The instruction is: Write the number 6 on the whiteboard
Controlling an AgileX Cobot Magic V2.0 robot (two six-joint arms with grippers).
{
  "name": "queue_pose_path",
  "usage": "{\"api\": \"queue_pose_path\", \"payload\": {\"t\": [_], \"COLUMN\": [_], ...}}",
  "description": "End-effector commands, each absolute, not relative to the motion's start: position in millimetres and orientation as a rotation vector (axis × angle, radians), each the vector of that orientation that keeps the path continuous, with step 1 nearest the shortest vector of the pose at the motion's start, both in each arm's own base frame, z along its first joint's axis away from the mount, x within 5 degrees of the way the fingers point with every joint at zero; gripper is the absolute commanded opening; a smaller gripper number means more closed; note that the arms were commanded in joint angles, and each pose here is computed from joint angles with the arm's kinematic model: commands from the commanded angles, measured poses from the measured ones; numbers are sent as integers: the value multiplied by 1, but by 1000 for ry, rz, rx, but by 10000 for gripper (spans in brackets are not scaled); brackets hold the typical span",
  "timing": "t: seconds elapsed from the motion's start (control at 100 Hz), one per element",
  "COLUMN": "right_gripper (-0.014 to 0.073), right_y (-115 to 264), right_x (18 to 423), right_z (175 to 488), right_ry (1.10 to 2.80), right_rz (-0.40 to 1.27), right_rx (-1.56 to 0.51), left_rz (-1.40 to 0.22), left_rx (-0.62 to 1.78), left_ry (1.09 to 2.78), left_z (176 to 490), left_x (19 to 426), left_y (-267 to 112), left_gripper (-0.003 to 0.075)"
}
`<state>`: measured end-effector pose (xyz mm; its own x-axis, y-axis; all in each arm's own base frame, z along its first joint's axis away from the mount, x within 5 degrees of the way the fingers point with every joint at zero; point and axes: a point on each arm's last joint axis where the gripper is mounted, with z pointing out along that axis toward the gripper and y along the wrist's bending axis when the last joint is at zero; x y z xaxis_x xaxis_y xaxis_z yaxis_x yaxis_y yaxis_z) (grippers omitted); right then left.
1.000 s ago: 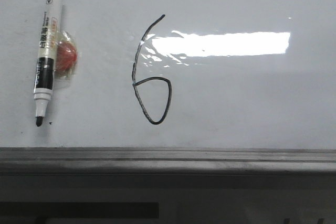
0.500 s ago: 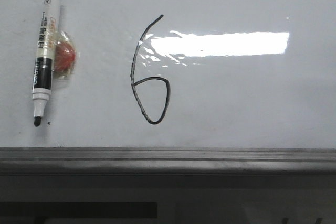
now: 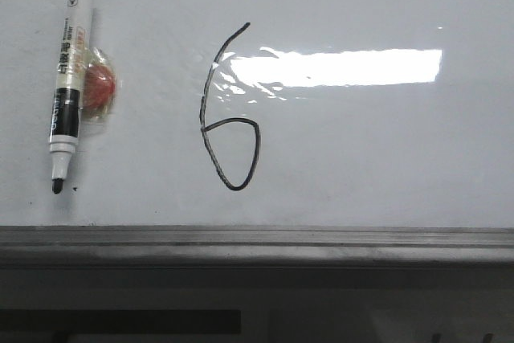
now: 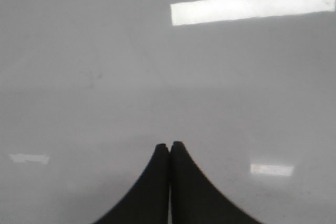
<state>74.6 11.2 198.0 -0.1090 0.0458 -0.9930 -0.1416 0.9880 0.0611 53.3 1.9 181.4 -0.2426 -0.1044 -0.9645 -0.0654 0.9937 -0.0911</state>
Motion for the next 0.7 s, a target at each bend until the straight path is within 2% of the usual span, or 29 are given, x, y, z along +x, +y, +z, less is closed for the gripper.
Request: {"api": "queue_pose_path", "payload": {"t": [0.0, 0.27, 0.44, 0.62, 0.69], "right_gripper": [-64, -64, -64, -64, -64], "right_y": [10, 0, -5, -3, -3], "right_x": [72, 66, 56, 54, 54], "right_z": [195, 197, 186, 174, 174], "right_ry": [1627, 1584, 1657, 1796, 1797], "right_rz": [122, 10, -40, -49, -49], "right_rx": [-95, 19, 83, 41, 37], "left_rz": [-46, -46, -46, -46, -46], "left_rx": [-135, -135, -135, -135, -135], "left_ry": [1789, 1789, 1789, 1787, 1787], "left_z": [172, 172, 172, 172, 172], "left_x": [54, 54, 54, 54, 54], "left_y": [2, 2, 2, 2, 2], "left_gripper": [-19, -19, -19, -19, -19]}}
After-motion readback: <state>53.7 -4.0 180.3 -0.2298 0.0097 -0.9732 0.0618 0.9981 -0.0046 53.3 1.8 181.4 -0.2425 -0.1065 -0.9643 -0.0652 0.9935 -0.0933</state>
